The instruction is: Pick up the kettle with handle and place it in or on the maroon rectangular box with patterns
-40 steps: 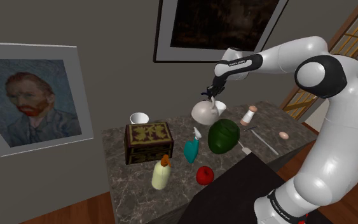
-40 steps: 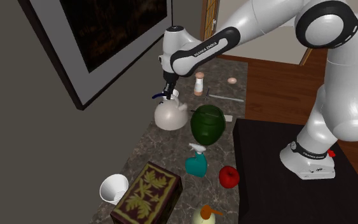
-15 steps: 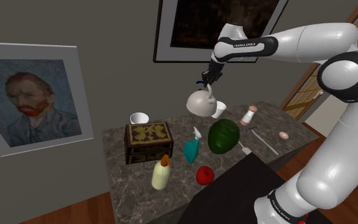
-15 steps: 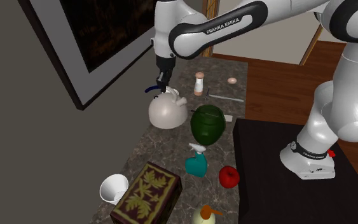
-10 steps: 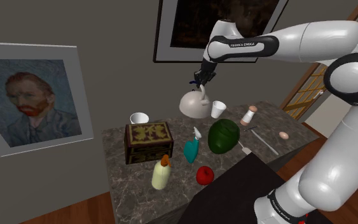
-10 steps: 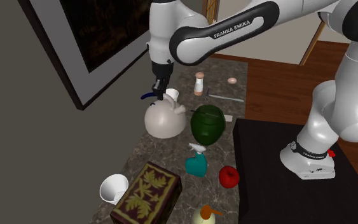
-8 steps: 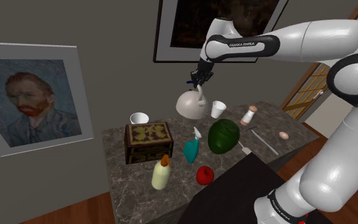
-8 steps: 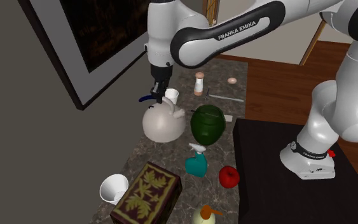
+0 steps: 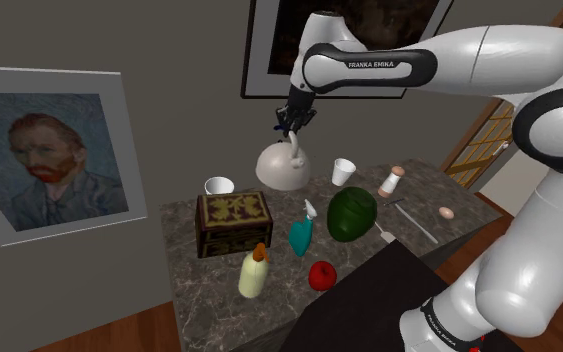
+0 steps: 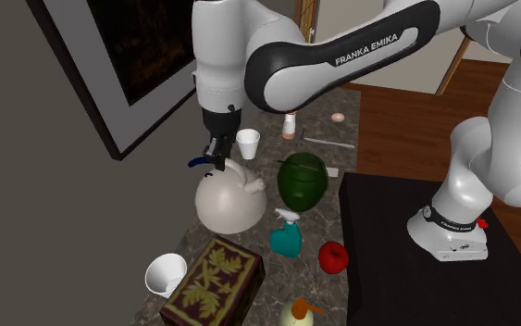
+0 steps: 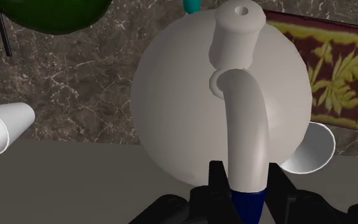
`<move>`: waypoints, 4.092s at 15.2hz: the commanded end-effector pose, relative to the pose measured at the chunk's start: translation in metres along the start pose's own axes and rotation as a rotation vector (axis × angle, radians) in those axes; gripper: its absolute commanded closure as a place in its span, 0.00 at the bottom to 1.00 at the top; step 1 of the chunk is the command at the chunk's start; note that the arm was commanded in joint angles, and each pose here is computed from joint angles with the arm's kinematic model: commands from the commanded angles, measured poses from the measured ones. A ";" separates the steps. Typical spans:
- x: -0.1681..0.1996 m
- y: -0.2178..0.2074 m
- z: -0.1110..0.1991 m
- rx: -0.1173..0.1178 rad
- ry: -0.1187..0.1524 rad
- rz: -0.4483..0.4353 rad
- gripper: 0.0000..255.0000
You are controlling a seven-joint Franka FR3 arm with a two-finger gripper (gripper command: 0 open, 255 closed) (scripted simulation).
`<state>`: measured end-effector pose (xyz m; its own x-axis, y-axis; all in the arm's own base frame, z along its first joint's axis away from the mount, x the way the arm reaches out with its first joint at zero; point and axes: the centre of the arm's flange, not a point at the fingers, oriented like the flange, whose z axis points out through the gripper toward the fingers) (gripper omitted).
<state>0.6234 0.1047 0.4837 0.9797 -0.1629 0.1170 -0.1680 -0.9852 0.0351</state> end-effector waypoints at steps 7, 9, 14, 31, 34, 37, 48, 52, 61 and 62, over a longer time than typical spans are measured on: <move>-0.015 -0.101 -0.024 0.000 0.002 0.001 1.00; -0.019 -0.126 -0.030 0.000 0.002 0.001 1.00; -0.026 -0.162 -0.029 0.000 0.002 0.001 1.00; -0.036 -0.165 0.060 0.000 0.002 0.001 1.00; -0.038 -0.166 0.076 0.000 0.002 0.001 1.00; -0.040 -0.166 0.092 0.000 0.002 0.001 1.00; -0.042 -0.167 0.115 0.000 0.002 0.001 1.00; -0.043 -0.167 0.115 0.000 0.002 0.001 0.00; -0.043 -0.167 0.065 0.000 0.002 0.001 0.00; -0.043 -0.167 0.065 0.000 0.002 0.001 0.00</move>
<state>0.6175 0.2727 0.4065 0.9792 -0.1642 0.1193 -0.1693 -0.9850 0.0343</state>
